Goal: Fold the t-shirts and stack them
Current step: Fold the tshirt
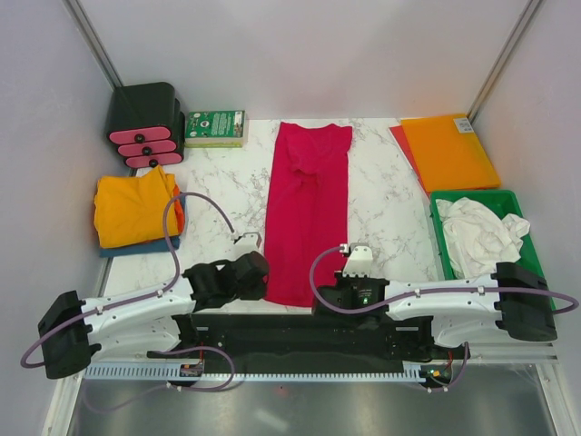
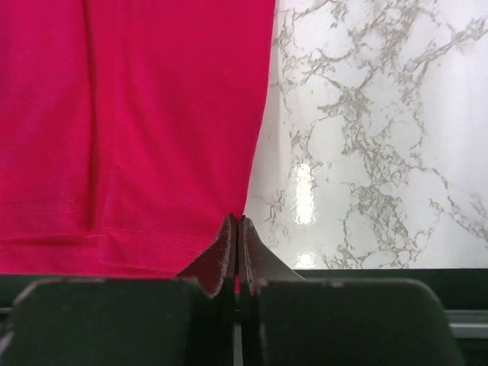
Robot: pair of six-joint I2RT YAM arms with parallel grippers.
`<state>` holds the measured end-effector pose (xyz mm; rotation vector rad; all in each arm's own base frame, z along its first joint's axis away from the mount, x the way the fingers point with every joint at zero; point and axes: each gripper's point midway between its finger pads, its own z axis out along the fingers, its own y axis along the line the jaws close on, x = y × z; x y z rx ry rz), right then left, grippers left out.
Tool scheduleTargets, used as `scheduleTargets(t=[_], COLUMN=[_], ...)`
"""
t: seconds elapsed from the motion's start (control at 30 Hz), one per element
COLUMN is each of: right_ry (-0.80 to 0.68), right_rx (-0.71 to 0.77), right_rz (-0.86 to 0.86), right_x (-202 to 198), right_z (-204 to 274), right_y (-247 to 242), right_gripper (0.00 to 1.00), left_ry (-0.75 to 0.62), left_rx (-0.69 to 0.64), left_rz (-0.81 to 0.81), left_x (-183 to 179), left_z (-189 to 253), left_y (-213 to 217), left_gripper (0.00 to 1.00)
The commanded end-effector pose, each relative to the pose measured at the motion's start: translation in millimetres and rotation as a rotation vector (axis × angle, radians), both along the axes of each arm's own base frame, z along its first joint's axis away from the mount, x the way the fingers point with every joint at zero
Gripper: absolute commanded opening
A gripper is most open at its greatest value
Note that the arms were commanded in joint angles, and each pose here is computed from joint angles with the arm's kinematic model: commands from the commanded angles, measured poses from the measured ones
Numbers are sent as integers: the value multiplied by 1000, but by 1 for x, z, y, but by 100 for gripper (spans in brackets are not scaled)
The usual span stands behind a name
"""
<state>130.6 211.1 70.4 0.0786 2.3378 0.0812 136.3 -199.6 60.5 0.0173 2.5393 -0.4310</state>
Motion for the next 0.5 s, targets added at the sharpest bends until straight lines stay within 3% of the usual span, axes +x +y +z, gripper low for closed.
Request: scheduleTargets(t=[0.0, 0.23, 0.47], right_ry=[-102, -170, -195], right_rx=[6, -55, -73], right_rz=[-31, -61, -119], right_x=[14, 53, 117], right_z=[23, 49, 66], right_y=[-2, 5, 4], right_gripper=[0, 0, 0], left_ry=[-73, -166, -220], left_rx=[-11, 45, 85], left_rz=[42, 43, 102], left_x=[15, 47, 103], left_z=[26, 55, 86], left_y=[-3, -17, -21], left_gripper=[2, 2, 2])
